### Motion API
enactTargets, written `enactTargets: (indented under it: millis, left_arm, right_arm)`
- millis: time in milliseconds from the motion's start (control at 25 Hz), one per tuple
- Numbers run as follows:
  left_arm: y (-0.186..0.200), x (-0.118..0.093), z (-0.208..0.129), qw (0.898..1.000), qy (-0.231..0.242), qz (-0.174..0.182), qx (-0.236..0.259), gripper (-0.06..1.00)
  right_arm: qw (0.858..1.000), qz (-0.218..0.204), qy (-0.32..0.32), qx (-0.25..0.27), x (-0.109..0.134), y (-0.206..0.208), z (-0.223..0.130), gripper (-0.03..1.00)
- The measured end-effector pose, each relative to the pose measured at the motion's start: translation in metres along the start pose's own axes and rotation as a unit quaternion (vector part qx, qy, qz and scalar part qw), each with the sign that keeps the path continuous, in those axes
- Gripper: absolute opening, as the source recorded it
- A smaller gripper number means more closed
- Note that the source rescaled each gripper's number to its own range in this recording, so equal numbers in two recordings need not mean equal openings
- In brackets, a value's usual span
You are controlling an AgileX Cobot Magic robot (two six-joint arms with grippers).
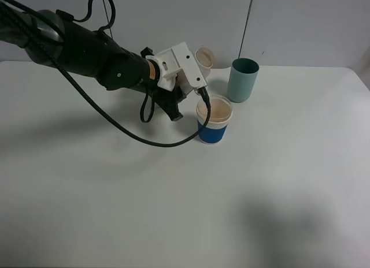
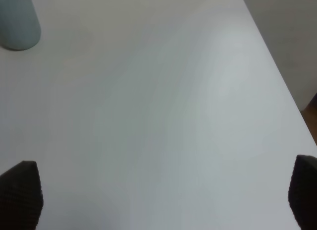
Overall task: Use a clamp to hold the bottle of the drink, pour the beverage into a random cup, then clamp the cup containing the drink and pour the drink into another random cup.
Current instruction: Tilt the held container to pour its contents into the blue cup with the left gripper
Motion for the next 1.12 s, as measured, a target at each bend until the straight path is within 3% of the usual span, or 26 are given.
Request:
enactTargets:
  millis: [360,1120]
  left_arm:
    - [-0.001,0.015,0.018,0.999,-0.046,0.018,-0.017,0.00]
    - [-0.001,0.018,0.012,0.987,-0.161,0.016,-0.003,0.00]
  right_arm:
    - [1.000,0.000,0.000,0.000,0.000,0.000,0.000,1.00]
    - [1.000,0.000,0.000,0.000,0.000,0.000,0.000,1.00]
Point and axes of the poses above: a point on each arm's last joint axis where the gripper is mounted, y pointing back along that axis away from the gripper, x along the wrist's bending axis when the last joint is at zero, z = x × y, the point moved 2 cm from there along -y, pointing out along that axis toward the gripper, and after that the axes turned 3 degrees about -y, right-handed, at the moved point
